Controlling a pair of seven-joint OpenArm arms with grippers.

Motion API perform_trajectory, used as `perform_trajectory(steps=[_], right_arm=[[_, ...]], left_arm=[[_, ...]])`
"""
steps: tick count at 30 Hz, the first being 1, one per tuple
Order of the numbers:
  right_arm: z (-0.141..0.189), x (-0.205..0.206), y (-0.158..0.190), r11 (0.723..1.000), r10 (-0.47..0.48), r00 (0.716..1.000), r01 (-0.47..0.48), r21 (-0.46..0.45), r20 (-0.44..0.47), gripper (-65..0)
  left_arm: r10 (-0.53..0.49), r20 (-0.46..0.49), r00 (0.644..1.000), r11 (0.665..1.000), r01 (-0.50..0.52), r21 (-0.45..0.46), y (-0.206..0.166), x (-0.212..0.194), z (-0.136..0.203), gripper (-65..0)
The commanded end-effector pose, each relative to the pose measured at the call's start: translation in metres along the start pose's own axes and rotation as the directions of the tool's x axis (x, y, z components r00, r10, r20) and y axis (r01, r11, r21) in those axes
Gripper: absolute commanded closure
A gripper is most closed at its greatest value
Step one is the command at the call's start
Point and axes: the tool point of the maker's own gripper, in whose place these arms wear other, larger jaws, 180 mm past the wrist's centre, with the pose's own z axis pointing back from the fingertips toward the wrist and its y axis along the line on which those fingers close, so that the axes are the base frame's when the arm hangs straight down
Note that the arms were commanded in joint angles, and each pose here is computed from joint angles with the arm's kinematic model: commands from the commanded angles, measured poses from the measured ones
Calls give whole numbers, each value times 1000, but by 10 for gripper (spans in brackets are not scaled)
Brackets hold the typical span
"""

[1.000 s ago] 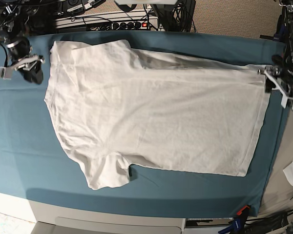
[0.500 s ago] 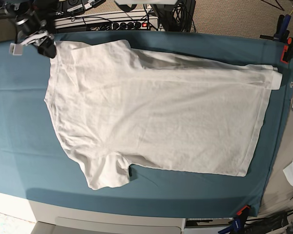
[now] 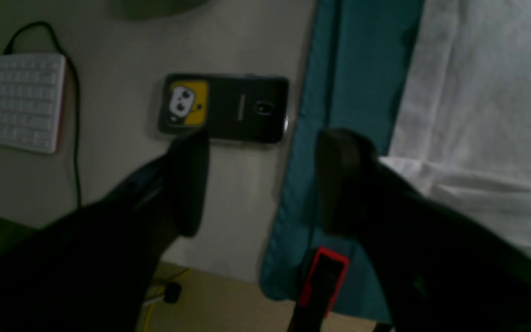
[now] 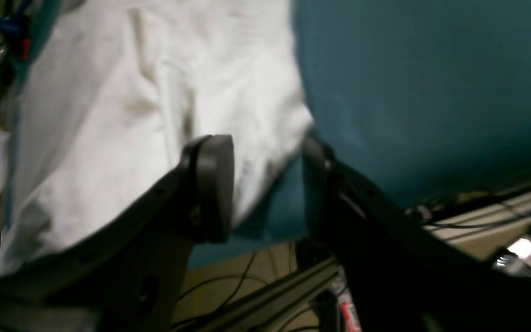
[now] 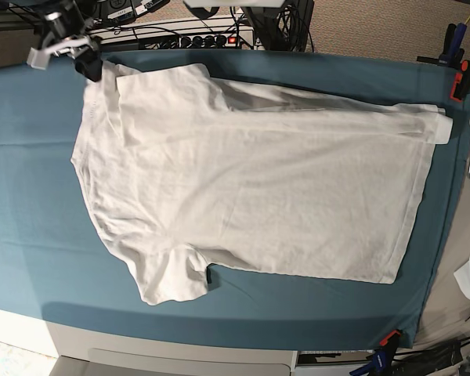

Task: Fold the T-shirt properly
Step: 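Release and regrasp the shoulder edge with the right gripper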

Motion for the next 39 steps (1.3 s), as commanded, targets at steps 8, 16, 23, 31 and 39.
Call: perform_trajectory(steps=[8,16,23,31,39], right_arm=[[14,2,-2,1000,-29,999,29,1,30,-251],[2,-3,13,998,-40,999,39,55,19,-251],[0,2,22,994,-61,997,57,97,49,-251],[2,5,33,981,-116,992,106,165,52,-251],[3,12,39,972,-146,986,128,200,78,-251]], left_arm=[[-24,49,999,1000,23,15,6,17,4,-369],[-24,48,999,1000,24,16,6,17,4,-369],[-24,48,999,1000,23,16,6,17,4,-369],[-24,48,999,1000,23,16,6,17,4,-369],[-24,46,999,1000,23,16,6,16,4,-369]])
